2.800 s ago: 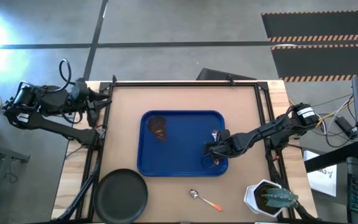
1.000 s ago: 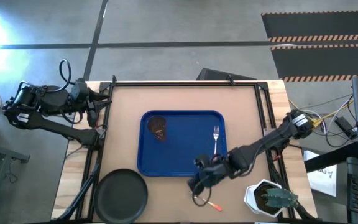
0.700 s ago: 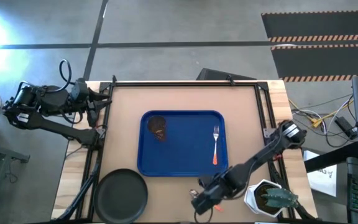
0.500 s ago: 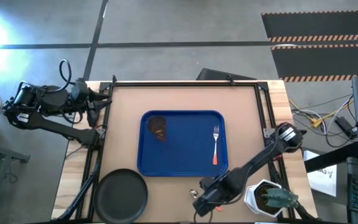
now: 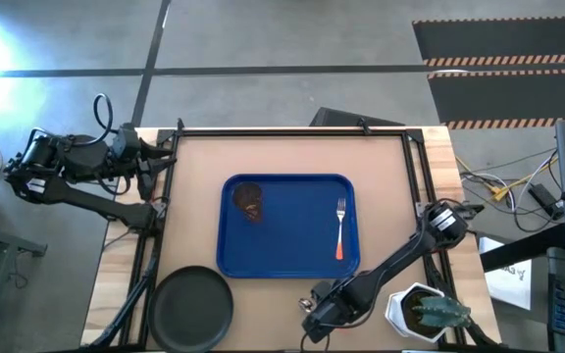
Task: Pick and place plate/cup/fork/spoon on tray
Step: Put the spoon beside the fork on the blue tray
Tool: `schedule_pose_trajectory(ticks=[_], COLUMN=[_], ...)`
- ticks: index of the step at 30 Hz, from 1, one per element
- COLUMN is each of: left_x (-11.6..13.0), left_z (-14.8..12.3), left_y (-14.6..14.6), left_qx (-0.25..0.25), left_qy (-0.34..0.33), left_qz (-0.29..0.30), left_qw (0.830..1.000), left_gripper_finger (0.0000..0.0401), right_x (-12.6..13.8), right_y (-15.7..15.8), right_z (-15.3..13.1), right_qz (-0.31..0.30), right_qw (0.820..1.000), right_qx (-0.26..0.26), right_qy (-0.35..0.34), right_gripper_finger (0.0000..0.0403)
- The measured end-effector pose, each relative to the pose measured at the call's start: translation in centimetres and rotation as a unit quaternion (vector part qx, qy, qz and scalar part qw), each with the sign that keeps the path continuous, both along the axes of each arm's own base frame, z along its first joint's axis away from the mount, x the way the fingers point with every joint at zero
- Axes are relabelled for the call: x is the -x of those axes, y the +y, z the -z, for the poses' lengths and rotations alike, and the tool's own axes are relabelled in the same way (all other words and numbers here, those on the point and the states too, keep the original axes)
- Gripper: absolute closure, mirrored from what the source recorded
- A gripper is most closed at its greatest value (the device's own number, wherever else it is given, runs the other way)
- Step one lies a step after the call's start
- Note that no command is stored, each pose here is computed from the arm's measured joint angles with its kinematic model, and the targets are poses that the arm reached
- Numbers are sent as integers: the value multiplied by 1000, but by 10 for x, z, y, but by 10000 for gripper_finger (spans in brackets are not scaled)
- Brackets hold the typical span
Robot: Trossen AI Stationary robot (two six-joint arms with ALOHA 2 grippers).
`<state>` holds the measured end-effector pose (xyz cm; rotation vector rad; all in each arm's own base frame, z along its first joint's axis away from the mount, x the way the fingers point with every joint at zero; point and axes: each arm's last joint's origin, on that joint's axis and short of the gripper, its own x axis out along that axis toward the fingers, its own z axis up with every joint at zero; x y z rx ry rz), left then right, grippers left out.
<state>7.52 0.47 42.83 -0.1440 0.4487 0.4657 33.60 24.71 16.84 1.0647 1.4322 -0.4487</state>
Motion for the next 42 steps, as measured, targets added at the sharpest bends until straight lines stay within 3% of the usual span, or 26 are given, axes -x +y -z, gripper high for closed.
schedule_pose_trajectory(ticks=[11, 20, 42], left_x=[-3, -4, -9], left_z=[1, 1, 2], left_y=[-1, -1, -2], left_qx=[5, 6, 6], left_qy=[5, 7, 13], left_qz=[9, 10, 10], left_qw=[1000, 1000, 1000], left_gripper_finger=[308, 308, 308], right_x=[-3, -3, -24], right_y=[2, 2, -13], right_z=[19, 20, -19], right_qz=[-72, -84, -99], right_qw=[997, 996, 992], right_qx=[20, 31, 8], right_qy=[-10, -18, -77], right_gripper_finger=[236, 236, 236])
